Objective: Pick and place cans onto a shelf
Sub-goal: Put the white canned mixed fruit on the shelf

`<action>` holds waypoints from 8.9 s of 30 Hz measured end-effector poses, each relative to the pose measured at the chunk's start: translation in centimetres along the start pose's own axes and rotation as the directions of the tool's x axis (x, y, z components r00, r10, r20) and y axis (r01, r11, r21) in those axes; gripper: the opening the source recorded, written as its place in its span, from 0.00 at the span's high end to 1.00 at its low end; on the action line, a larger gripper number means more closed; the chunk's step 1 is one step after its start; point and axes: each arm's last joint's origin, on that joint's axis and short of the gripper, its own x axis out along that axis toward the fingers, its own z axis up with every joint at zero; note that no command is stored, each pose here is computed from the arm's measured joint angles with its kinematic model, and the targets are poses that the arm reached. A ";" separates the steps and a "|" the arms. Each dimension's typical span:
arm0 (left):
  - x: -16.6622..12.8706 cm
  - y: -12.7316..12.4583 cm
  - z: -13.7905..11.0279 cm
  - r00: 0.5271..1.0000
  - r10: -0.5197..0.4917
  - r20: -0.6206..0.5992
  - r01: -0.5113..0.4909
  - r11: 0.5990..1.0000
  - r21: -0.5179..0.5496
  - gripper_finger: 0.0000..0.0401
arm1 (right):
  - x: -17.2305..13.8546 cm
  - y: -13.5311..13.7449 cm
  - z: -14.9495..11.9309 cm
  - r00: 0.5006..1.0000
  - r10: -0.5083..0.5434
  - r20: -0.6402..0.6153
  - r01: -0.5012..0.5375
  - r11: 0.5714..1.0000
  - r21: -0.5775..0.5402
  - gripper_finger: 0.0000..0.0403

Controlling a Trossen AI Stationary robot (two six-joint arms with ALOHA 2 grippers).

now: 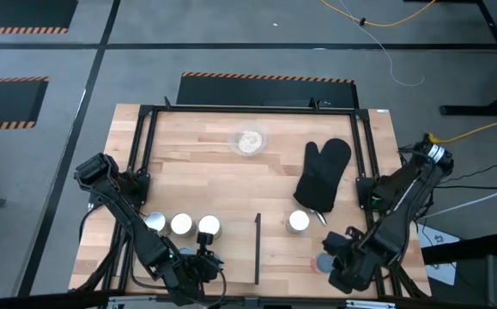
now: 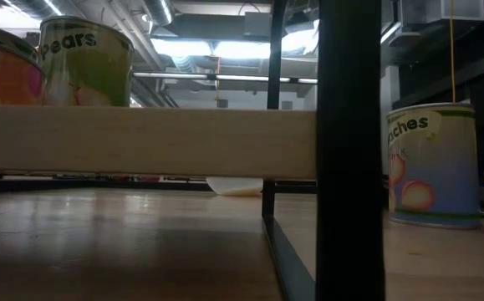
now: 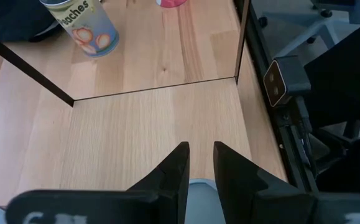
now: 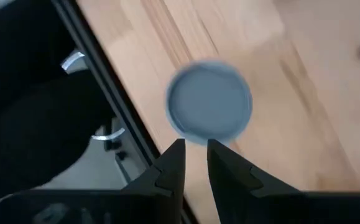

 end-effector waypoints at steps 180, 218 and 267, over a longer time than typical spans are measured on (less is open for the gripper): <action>-5.0 20.5 7.2 0.999 -0.027 0.044 0.019 0.984 0.178 0.84 | -1.5 -13.4 37.2 0.994 0.075 0.082 0.010 0.667 -0.745 0.81; 3.8 29.4 3.3 0.936 0.074 -0.345 0.088 0.898 0.431 0.72 | -1.0 -12.8 23.2 0.991 0.018 0.132 0.060 0.823 -0.565 0.81; 8.7 28.1 1.0 0.874 0.042 -0.484 0.176 0.901 0.397 0.97 | -4.4 -10.9 17.9 0.953 -0.077 0.294 0.225 0.830 -0.510 0.81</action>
